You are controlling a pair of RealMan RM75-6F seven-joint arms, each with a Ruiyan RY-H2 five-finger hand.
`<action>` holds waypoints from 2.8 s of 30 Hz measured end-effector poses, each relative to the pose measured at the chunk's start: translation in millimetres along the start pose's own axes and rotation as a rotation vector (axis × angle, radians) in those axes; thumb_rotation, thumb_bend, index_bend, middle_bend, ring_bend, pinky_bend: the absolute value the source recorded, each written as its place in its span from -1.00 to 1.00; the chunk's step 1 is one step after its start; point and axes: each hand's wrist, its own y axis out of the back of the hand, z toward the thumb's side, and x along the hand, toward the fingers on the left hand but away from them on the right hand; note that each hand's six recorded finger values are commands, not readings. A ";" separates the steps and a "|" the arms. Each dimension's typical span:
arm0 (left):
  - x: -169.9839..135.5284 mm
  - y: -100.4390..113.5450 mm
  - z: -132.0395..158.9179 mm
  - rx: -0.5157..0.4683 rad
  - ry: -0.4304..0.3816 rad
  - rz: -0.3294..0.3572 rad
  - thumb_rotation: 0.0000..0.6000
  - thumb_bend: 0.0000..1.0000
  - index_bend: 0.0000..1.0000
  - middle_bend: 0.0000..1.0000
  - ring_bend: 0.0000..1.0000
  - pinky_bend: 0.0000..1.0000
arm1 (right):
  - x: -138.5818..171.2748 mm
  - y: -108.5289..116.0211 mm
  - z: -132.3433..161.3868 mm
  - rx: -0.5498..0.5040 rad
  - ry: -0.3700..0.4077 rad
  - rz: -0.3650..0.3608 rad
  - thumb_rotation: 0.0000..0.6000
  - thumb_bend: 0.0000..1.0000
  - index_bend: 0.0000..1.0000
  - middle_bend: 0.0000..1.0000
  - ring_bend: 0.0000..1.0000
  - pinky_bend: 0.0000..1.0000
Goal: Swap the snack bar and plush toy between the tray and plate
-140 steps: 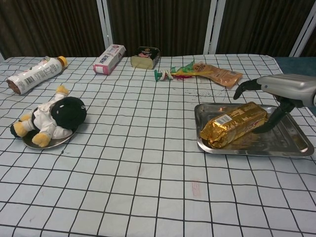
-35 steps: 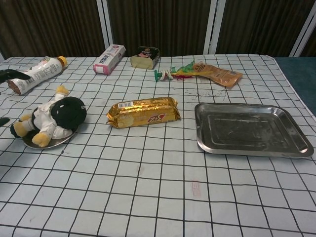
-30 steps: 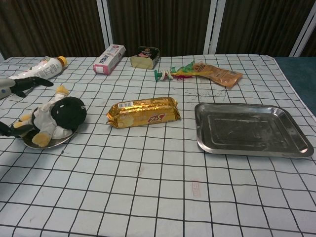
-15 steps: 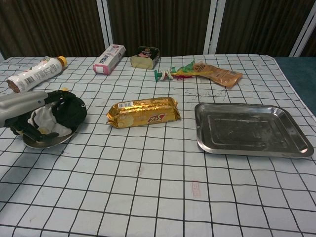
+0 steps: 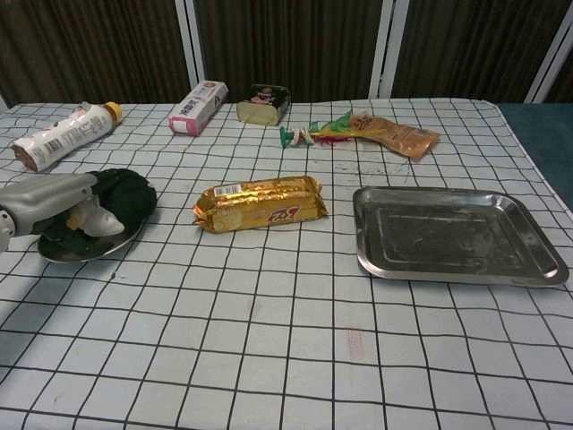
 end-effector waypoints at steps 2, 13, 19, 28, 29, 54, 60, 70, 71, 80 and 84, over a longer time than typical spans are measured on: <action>4.1 -0.1 -2.1 0.019 0.007 0.040 1.00 -0.27 -0.62 -0.49 -0.51 -0.17 | 0.4 -0.1 0.1 -0.001 0.001 0.002 1.00 -0.85 -0.98 -1.00 -1.00 -1.00; 7.5 16.6 -1.6 0.041 -0.047 0.347 1.00 0.11 0.15 0.35 0.30 0.65 | 1.6 -0.4 0.8 -0.006 0.007 0.008 1.00 -0.85 -0.95 -1.00 -1.00 -1.00; -5.1 30.9 7.9 0.024 -0.106 0.461 1.00 0.12 0.17 0.37 0.31 0.66 | 2.2 -0.8 1.4 -0.009 0.011 0.013 1.00 -0.85 -0.94 -1.00 -1.00 -1.00; -41.8 40.9 59.3 -0.117 -0.271 0.471 1.00 0.12 0.17 0.38 0.31 0.66 | 5.7 1.4 3.9 -0.018 0.021 0.009 1.00 -0.85 -0.91 -1.00 -1.00 -1.00; -47.5 41.9 70.4 -0.136 -0.299 0.463 1.00 0.12 0.17 0.38 0.31 0.66 | 6.3 2.1 4.3 -0.018 0.023 0.007 1.00 -0.85 -0.90 -1.00 -1.00 -1.00; -50.8 28.3 194.3 -0.003 -0.368 0.350 1.00 0.01 -0.36 -0.10 -0.08 0.55 | 17.7 22.1 6.2 -0.060 0.054 -0.064 1.00 -0.85 -0.88 -1.00 -1.00 -1.00; -53.4 25.0 192.1 -0.021 -0.336 0.266 1.00 -0.11 -0.99 -0.87 -0.76 -0.07 | 17.6 22.8 5.3 -0.063 0.052 -0.063 1.00 -0.85 -0.88 -1.00 -1.00 -1.00; -61.5 25.8 180.3 0.004 -0.322 0.124 1.00 -0.16 -1.00 -1.00 -1.00 -0.49 | 18.8 23.7 7.2 -0.073 0.065 -0.059 1.00 -0.85 -0.88 -1.00 -1.00 -1.00; -62.8 26.4 178.1 0.014 -0.321 0.115 1.00 -0.16 -1.00 -1.00 -1.00 -0.51 | 19.2 24.3 7.4 -0.076 0.067 -0.063 1.00 -0.85 -0.88 -1.00 -1.00 -1.00; -68.9 44.6 149.1 0.076 -0.267 0.110 1.00 -0.17 -1.00 -1.00 -1.00 -0.54 | 20.1 27.2 7.1 -0.089 0.070 -0.077 1.00 -0.85 -0.87 -1.00 -1.00 -1.00; -59.1 57.5 138.5 0.088 -0.211 0.184 1.00 -0.17 -1.00 -1.00 -1.00 -0.54 | 20.5 26.3 8.0 -0.088 0.073 -0.074 1.00 -0.85 -0.87 -1.00 -1.00 -1.00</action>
